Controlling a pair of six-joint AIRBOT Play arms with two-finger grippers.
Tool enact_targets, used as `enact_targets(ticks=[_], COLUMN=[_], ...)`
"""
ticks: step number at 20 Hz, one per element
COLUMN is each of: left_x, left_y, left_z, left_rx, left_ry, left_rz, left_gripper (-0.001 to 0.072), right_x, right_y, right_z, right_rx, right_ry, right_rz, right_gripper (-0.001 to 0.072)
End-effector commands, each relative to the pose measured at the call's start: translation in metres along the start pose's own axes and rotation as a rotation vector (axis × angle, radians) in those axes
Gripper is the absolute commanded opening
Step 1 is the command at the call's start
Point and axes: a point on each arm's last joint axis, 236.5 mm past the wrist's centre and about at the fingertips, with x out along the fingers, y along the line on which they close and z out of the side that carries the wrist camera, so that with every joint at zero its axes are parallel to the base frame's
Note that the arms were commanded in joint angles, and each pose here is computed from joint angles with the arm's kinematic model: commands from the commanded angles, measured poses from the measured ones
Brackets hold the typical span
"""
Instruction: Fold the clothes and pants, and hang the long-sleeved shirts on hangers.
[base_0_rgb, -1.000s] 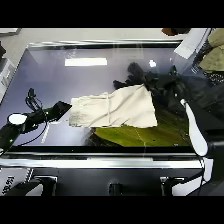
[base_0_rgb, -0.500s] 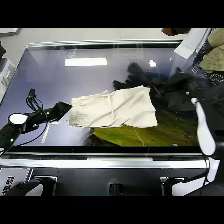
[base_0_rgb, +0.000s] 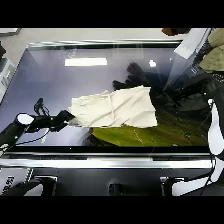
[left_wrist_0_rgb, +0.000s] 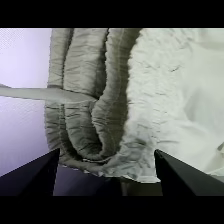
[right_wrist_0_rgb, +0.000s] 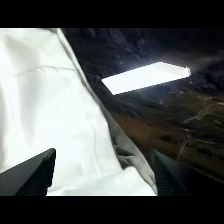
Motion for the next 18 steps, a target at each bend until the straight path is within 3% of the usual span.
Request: enact_targets(ticks=[1,3,4,5,6,11,18], left_x=[0.011,0.014,0.014,0.014,0.013,-0.005,-0.059], left_y=[0.014,0.017,0.017,0.017,0.017,0.037,0.093], left_z=[-0.003,-0.006,-0.008,-0.010,-0.013,-0.063,-0.079], left_rx=[-0.033,-0.027,-0.005,0.006,0.009,0.026,0.033], left_ry=[0.024,0.039,0.048,0.060,0.073,0.304,0.357], left_rz=[0.044,0.051,0.051,0.051,0.051,0.110,0.395], left_gripper=[0.0680,0.0644,0.0418,0.0071,0.0017,0.0014,0.0015], right_x=[0.006,0.011,0.012,0.013,0.013,0.003,-0.013], right_y=[0.011,0.018,0.019,0.020,0.020,0.013,-0.004], right_z=[-0.013,-0.019,-0.019,-0.021,-0.021,-0.023,-0.058], right_rx=[-0.045,-0.070,-0.078,-0.085,-0.086,-0.105,-0.158], right_ry=[0.040,0.051,0.050,0.053,0.053,0.047,0.179], right_rz=[0.003,-0.003,-0.008,-0.011,-0.012,-0.059,-0.135], right_gripper=[0.0689,0.0688,0.0687,0.0686,0.0686,0.0680,0.0684])
